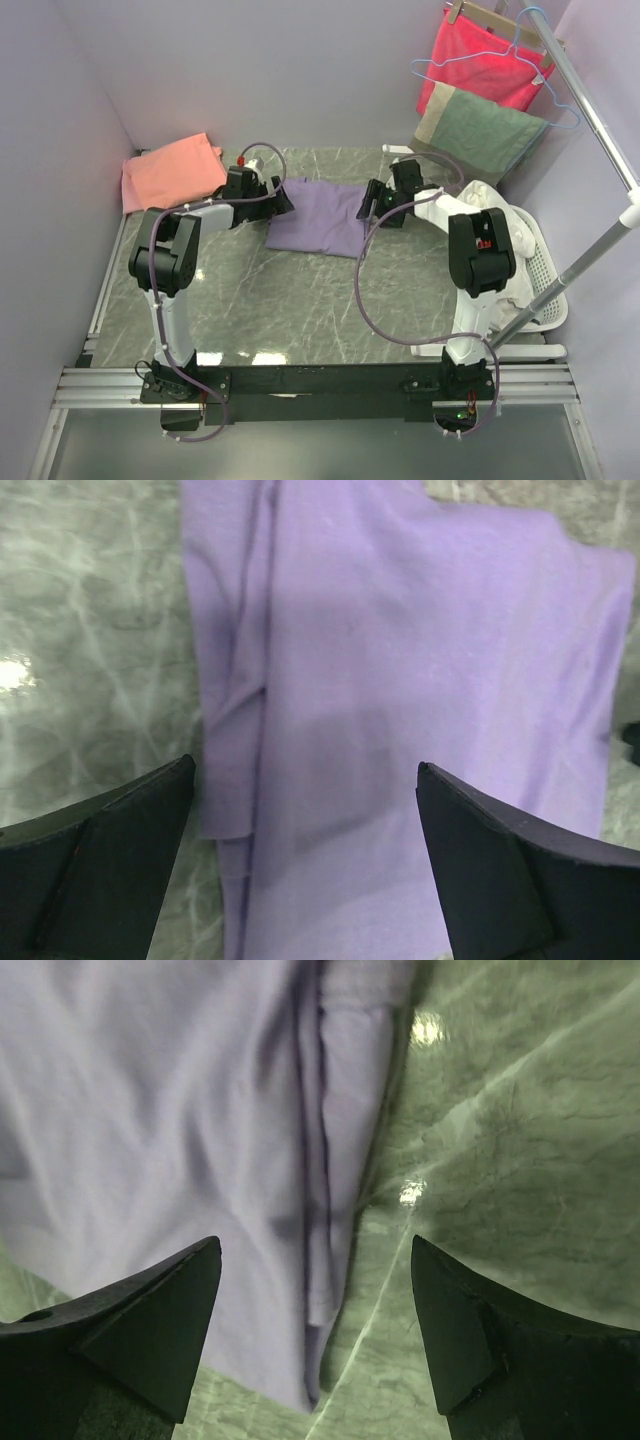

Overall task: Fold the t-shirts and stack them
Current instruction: Smooth out wrinkles on the folded tshirt

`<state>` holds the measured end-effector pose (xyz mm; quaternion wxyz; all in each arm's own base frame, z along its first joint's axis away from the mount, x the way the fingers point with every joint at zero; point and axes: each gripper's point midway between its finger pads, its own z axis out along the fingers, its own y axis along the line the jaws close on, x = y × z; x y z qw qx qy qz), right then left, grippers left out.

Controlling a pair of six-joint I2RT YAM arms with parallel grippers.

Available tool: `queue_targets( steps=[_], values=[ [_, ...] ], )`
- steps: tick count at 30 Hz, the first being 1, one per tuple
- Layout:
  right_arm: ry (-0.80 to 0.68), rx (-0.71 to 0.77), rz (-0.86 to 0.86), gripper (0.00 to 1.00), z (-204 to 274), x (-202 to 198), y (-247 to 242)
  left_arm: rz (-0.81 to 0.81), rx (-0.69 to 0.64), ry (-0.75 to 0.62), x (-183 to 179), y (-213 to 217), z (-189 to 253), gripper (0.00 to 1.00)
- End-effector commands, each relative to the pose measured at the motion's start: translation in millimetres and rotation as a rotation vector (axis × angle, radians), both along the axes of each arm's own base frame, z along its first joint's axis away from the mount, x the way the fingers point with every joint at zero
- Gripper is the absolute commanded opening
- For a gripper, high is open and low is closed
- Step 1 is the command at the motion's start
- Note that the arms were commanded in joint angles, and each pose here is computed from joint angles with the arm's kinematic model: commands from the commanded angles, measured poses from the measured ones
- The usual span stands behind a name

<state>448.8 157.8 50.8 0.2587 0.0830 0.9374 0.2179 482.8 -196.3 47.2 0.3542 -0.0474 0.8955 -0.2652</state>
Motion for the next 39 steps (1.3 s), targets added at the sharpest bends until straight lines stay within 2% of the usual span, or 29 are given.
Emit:
queue_targets(
  steps=[1, 5, 9, 11, 12, 13, 14, 15, 16, 18, 19, 21, 22, 23, 25, 30, 31, 32, 33, 34, 35, 36, 37, 38, 39],
  values=[
    [0.035, 0.055, 0.026, 0.82, -10.0, -4.7, 11.6, -0.037, -0.034, 0.099, -36.9, -11.4, -23.3, 0.99],
    [0.046, 0.106, 0.055, 0.81, -19.9, -3.1, 22.5, -0.027, -0.036, 0.131, -46.9, -9.0, -32.9, 0.98],
    [0.072, 0.125, 0.068, 0.76, -30.3, -1.1, 27.4, -0.004, -0.013, 0.16, -58.7, -1.2, -45.4, 0.86],
    [0.098, 0.132, 0.07, 0.67, -38.8, -1.2, 28.7, 0.012, -0.001, 0.17, -61.7, 2.4, -49.3, 0.79],
    [0.113, 0.134, 0.073, 0.64, -45.3, -1.8, 30.0, 0.016, 0.007, 0.18, -65.3, 4.5, -53.7, 0.72],
    [0.111, 0.14, 0.073, 0.56, -46.4, -0.3, 29.9, 0.027, 0.015, 0.184, -66.2, 6.8, -55.9, 0.65],
    [0.12, 0.148, 0.076, 0.51, -48.8, -1.5, 31.9, 0.031, 0.016, 0.192, -68.7, 7.7, -58.0, 0.48],
    [0.125, 0.156, 0.075, 0.46, -50.8, -1.1, 31.3, 0.036, 0.022, 0.198, -70.1, 9.1, -60.4, 0.4],
    [0.118, 0.166, 0.072, 0.33, -50.4, 0.2, 29.8, 0.042, 0.027, 0.201, -70.9, 10.6, -61.5, 0.31],
    [0.111, 0.166, 0.04, 0.25, -49.0, 3.7, 22.5, 0.065, 0.044, 0.209, -73.4, 16.1, -65.8, 0.12],
    [0.113, 0.175, 0.038, 0.2, -48.6, 2.9, 21.6, 0.068, 0.049, 0.211, -74.0, 17.9, -66.5, 0.09],
    [0.107, 0.18, 0.021, 0.15, -44.7, 4.6, 16.7, 0.084, 0.05, 0.206, -74.9, 22.9, -64.9, 0.04],
    [0.111, 0.175, 0.004, 0.08, -43.9, 4.5, 11.2, 0.094, 0.041, 0.201, -74.3, 25.0, -62.6, 0.01],
    [0.107, 0.179, -0.013, 0.04, -42.4, 4.8, 8.0, 0.107, 0.034, 0.209, -78.7, 30.7, -64.9, 0.01],
    [0.09, 0.201, -0.026, 0.0, -35.4, 5.1, 2.1, 0.116, -0.012, 0.173, -75.4, 33.2, -52.5, 0.01],
    [0.101, 0.251, -0.06, 0.0, -33.4, 4.8, -5.7, 0.152, -0.027, 0.157, -79.4, 53.0, -48.4, 0.01],
    [0.099, 0.257, -0.061, 0.06, -32.7, 6.0, -6.8, 0.139, -0.042, 0.153, -80.1, 51.6, -47.1, 0.01],
    [0.099, 0.282, -0.035, 0.18, -29.9, 4.9, -3.4, 0.131, -0.044, 0.141, -77.2, 50.9, -44.7, 0.02],
    [0.096, 0.29, -0.025, 0.26, -28.2, 4.7, -1.8, 0.119, -0.045, 0.14, -76.6, 49.1, -44.5, 0.07],
    [0.086, 0.297, -0.015, 0.41, -25.9, 5.8, -0.5, 0.109, -0.048, 0.137, -76.0, 47.6, -42.9, 0.18],
    [0.077, 0.31, 0.005, 0.46, -23.0, 4.4, 2.1, 0.107, -0.05, 0.13, -75.1, 47.2, -41.5, 0.53],
    [0.057, 0.312, 0.009, 0.49, -16.2, 5.8, 2.3, 0.097, -0.059, 0.117, -73.7, 45.3, -36.1, 0.64],
    [0.046, 0.306, 0.008, 0.55, -14.3, 5.6, 0.6, 0.086, -0.065, 0.108, -73.5, 43.6, -33.4, 0.71],
    [0.032, 0.297, 0.016, 0.57, -11.1, 5.3, 0.2, 0.085, -0.069, 0.101, -73.0, 43.2, -30.8, 0.85],
    [0.014, 0.294, 0.02, 0.58, -4.3, 5.0, -0.3, 0.089, -0.073, 0.086, -70.8, 43.2, -25.2, 0.91]
  ],
)
